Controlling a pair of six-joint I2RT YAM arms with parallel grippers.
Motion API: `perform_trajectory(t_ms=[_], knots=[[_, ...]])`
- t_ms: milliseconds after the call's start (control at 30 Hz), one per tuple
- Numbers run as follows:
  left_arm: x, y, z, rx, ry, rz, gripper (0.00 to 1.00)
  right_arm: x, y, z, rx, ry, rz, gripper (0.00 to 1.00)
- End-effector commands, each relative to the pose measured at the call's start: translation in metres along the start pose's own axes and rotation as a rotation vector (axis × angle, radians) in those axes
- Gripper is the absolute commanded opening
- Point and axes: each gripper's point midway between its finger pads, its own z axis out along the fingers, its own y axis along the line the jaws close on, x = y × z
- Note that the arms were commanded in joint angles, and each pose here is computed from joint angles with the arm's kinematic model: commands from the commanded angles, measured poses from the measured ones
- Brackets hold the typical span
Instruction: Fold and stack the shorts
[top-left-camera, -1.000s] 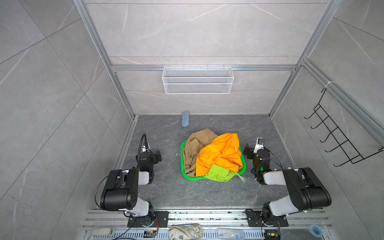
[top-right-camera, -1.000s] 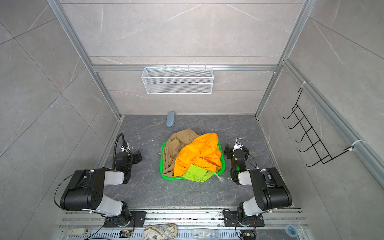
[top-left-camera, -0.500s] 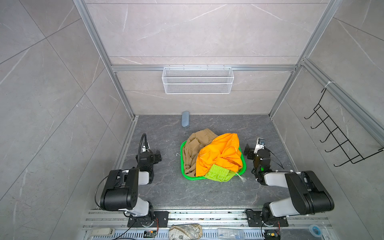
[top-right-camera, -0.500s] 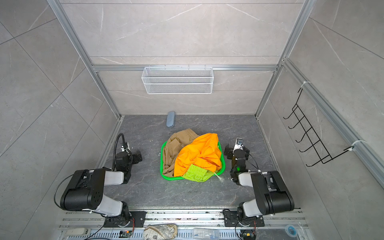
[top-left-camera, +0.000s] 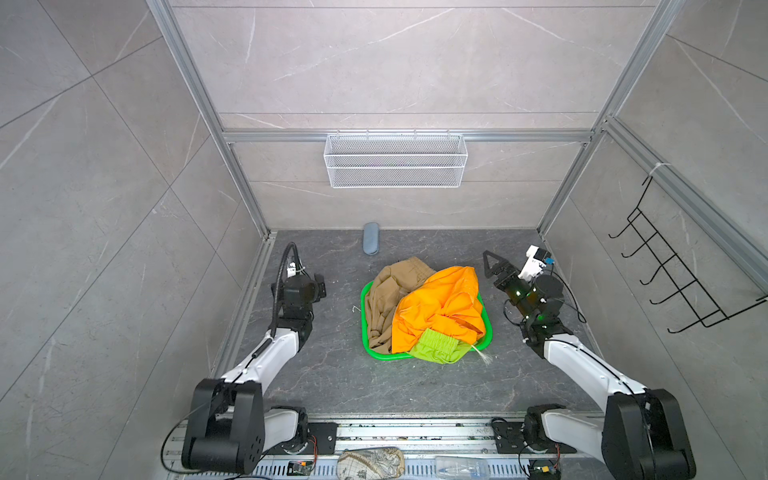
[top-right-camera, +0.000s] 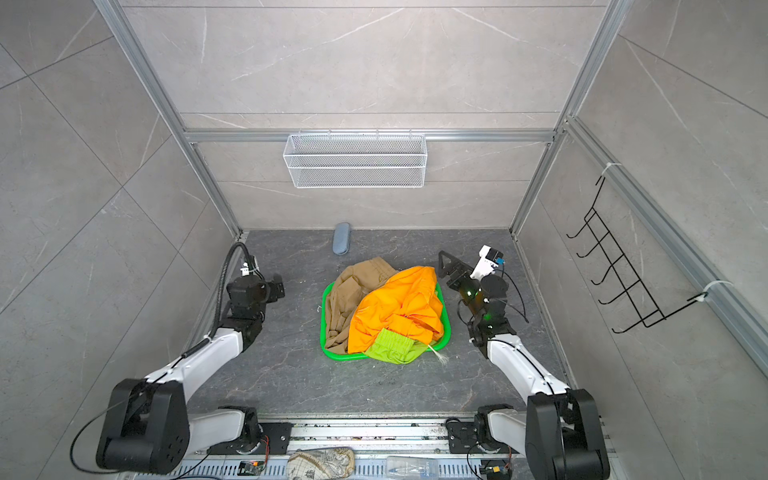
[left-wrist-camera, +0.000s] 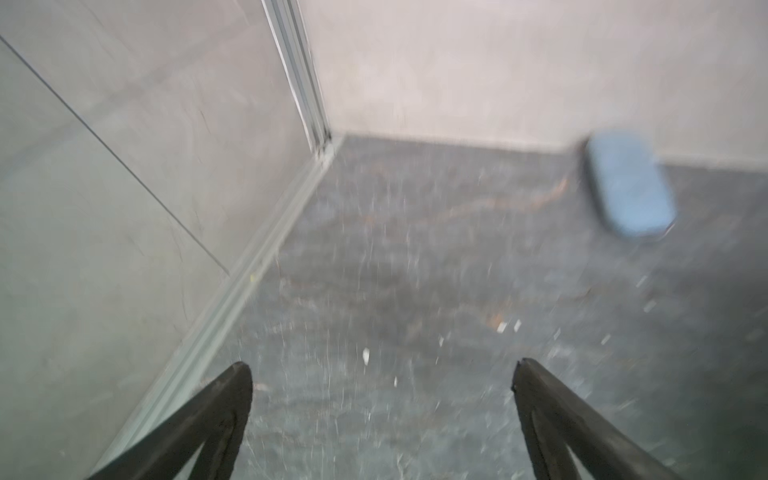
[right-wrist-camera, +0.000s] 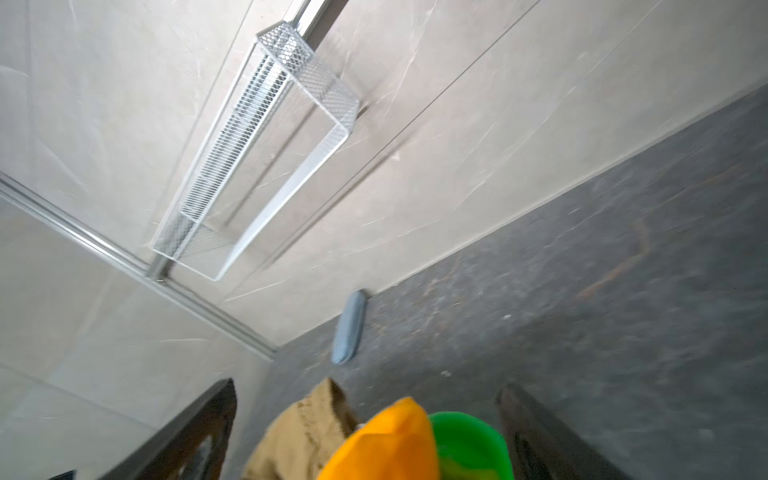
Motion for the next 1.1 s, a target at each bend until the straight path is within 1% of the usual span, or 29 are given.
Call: perform_trajectory(t_ms=[0,33,67,133,167,200,267,333,400,500,567,667,867,967,1067], knots=[[0.001,-0.019,-0.025,0.143,0.099,-0.111,1.0,0.021,0.039,0.027,-0.181,0.26,0.403,0.99],[-0.004,-0.024,-0.031,0.183,0.096,-0.153,1.0,0.029,0.036,0.038,-0.168,0.314,0.5,0.99],[-0.008,-0.029,-0.036,0.218,0.091,-0.203,1.0,0.032,0.032,0.044,-0.172,0.334,0.577,1.0],[-0.013,-0.038,-0.043,0.267,0.089,-0.247,1.0,0.029,0.033,0.047,-0.231,0.29,0.6,0.99],[-0.016,-0.044,-0.047,0.291,0.092,-0.246,1.0,0.03,0.03,0.047,-0.206,0.275,0.6,0.99],[-0.019,-0.051,-0.051,0.315,0.096,-0.238,1.0,0.029,0.03,0.046,-0.183,0.261,0.584,0.99],[-0.025,-0.073,-0.061,0.382,0.112,-0.192,1.0,0.027,0.034,0.041,-0.125,0.226,0.512,1.0],[-0.029,-0.097,-0.07,0.449,0.136,-0.142,1.0,0.027,0.035,0.035,-0.036,0.215,0.435,0.99],[-0.031,-0.119,-0.078,0.498,0.15,-0.076,1.0,0.032,0.037,0.032,0.075,0.246,0.334,0.99],[-0.032,-0.145,-0.087,0.526,0.161,0.013,1.0,0.044,0.038,0.025,0.238,0.31,0.16,0.99],[-0.034,-0.159,-0.093,0.554,0.161,0.036,1.0,0.049,0.037,0.02,0.302,0.326,0.108,0.99],[-0.038,-0.176,-0.103,0.572,0.146,0.076,1.0,0.058,0.037,0.016,0.328,0.352,0.078,0.99],[-0.036,-0.212,-0.127,0.636,0.118,0.23,1.0,0.062,0.038,0.003,0.347,0.36,0.04,0.99],[-0.032,-0.227,-0.137,0.662,0.103,0.312,1.0,0.061,0.035,-0.006,0.361,0.36,-0.004,1.0],[-0.032,-0.234,-0.139,0.665,0.085,0.377,1.0,0.06,0.029,-0.018,0.384,0.356,-0.057,0.99]])
